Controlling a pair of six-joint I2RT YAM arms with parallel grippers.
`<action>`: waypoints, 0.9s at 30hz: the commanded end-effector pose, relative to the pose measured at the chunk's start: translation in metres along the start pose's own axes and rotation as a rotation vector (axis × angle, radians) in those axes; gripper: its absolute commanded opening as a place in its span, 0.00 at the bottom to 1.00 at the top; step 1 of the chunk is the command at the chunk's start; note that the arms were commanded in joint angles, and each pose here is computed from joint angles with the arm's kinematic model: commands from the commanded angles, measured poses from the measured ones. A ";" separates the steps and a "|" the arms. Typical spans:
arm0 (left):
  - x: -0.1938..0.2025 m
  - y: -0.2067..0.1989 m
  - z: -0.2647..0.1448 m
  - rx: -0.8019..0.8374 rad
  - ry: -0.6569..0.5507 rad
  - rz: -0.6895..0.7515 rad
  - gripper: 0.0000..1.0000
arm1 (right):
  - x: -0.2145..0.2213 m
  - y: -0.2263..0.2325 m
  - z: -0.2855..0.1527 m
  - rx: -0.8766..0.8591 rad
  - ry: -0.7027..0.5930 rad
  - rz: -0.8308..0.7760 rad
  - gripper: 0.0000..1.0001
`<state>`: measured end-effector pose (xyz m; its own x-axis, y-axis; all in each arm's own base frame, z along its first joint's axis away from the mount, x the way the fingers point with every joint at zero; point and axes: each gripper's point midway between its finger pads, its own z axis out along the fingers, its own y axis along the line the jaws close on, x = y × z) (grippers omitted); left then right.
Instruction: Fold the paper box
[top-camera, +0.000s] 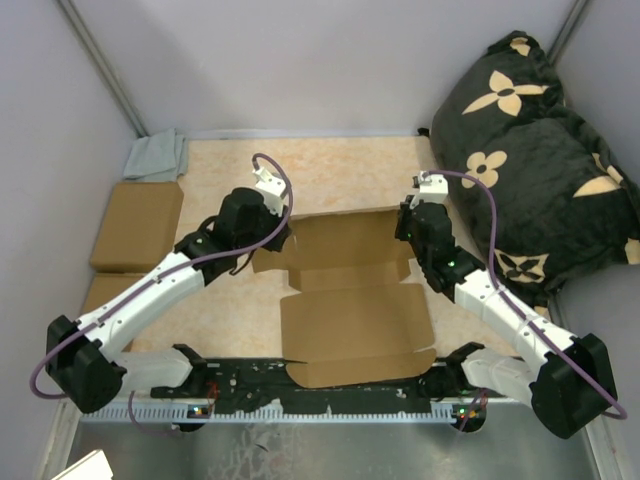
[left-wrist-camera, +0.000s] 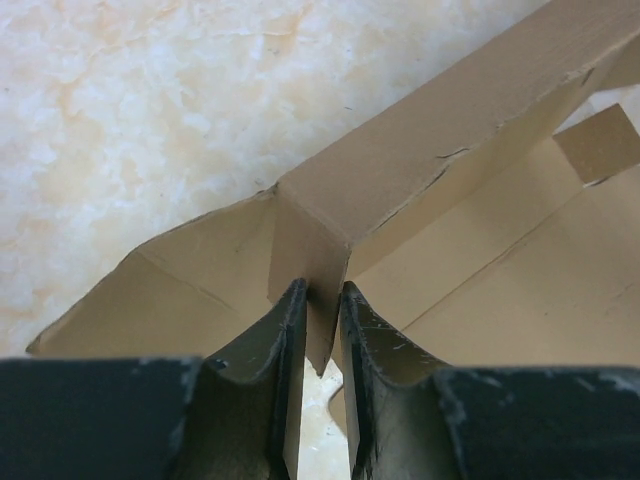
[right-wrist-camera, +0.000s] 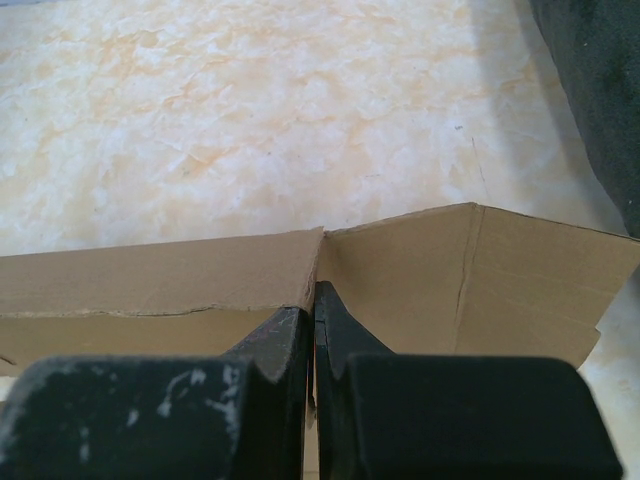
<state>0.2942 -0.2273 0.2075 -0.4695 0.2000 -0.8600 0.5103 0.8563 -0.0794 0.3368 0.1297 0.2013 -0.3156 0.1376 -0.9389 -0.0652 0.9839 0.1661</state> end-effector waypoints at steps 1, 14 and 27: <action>-0.020 0.009 -0.003 -0.079 -0.046 -0.042 0.25 | -0.031 0.011 -0.005 -0.035 -0.094 0.065 0.00; -0.024 -0.003 0.006 -0.047 -0.022 -0.100 0.26 | -0.030 0.013 -0.006 -0.046 -0.085 0.069 0.00; -0.006 0.014 -0.001 -0.141 0.001 -0.144 0.00 | -0.027 0.018 -0.012 -0.072 -0.040 0.071 0.36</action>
<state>0.3083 -0.2266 0.2056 -0.5430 0.1117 -0.8323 0.3746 0.9192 -0.1211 0.3323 0.1356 0.1970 -0.3454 0.1511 -0.9262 -0.0874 0.9775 0.1921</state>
